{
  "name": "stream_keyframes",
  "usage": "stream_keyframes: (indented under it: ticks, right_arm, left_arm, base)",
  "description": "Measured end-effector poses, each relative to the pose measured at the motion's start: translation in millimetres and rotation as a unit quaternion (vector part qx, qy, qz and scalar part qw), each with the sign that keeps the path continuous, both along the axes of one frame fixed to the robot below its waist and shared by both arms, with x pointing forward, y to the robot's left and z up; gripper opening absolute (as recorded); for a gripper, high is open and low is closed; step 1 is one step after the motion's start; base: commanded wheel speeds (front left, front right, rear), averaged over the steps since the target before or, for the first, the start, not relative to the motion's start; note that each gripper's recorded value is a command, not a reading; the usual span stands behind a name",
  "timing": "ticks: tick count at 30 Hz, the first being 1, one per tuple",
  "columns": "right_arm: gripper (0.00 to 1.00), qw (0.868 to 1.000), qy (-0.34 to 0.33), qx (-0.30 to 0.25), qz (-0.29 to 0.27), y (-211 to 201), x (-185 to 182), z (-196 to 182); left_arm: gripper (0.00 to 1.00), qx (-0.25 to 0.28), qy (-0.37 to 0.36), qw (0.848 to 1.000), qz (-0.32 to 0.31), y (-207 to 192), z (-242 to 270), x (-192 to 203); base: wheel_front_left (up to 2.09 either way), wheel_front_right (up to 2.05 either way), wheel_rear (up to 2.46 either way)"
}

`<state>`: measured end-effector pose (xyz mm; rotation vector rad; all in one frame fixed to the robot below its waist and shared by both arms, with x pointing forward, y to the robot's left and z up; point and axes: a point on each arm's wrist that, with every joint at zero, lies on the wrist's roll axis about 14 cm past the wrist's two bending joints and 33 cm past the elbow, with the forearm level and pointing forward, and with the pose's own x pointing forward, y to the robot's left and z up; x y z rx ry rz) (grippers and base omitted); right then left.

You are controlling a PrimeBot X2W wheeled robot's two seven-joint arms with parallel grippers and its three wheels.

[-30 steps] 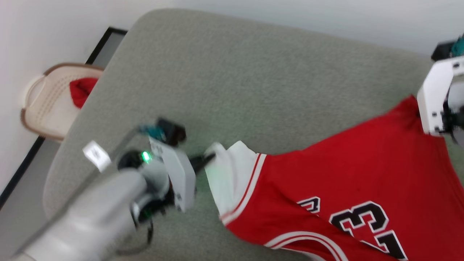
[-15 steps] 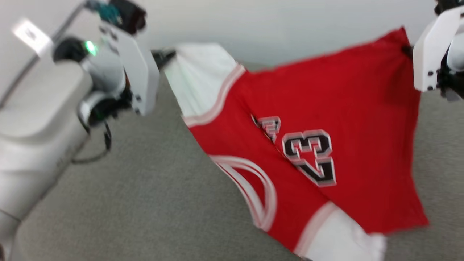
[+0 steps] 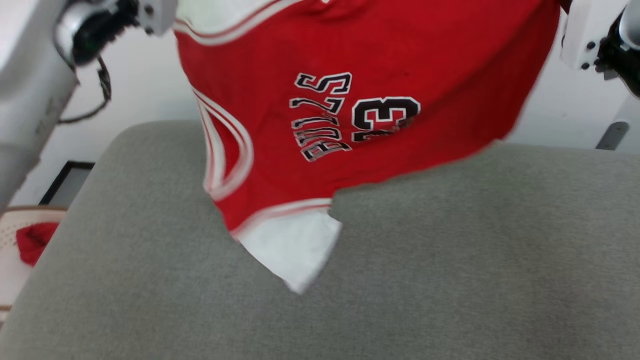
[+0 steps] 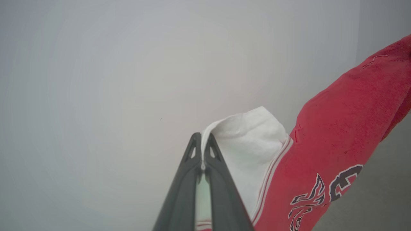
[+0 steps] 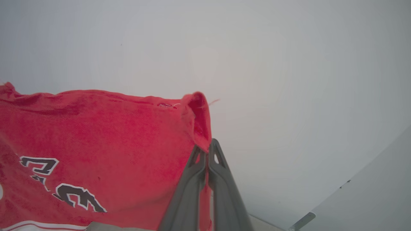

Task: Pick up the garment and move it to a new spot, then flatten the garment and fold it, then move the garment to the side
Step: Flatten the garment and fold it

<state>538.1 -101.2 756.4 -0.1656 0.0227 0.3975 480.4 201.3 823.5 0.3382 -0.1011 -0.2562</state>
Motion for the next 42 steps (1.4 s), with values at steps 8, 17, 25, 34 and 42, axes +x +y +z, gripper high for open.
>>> stream_keyframes:
  ticks: [8,17,25,34,42]
  right_arm:
    - [0.00,0.999,-0.035,0.001,-0.002,-12,-23,33]
    - [0.00,1.000,-0.027,0.000,-0.013,-27,-11,31]
    - [0.00,0.996,-0.077,-0.005,-0.036,-31,40,32]
    - [0.00,0.954,-0.288,-0.046,-0.069,-43,105,56]
    - [0.00,0.955,-0.268,-0.107,-0.070,-45,177,-59]
  left_arm:
    - [0.00,0.012,-0.025,1.000,-0.011,-21,41,-6]
    - [0.00,0.023,-0.021,1.000,-0.005,-16,44,14]
    - [0.00,0.038,-0.055,0.998,0.011,-4,38,72]
    - [0.00,0.028,-0.257,0.966,-0.013,-34,94,134]
    - [0.00,-0.024,-0.244,0.967,-0.067,-51,10,208]
  base:
    - [0.00,0.00,0.00]
    - [0.00,0.00,0.00]
    - [0.00,0.00,0.00]
    - [0.00,0.00,0.00]
    - [0.00,0.00,0.00]
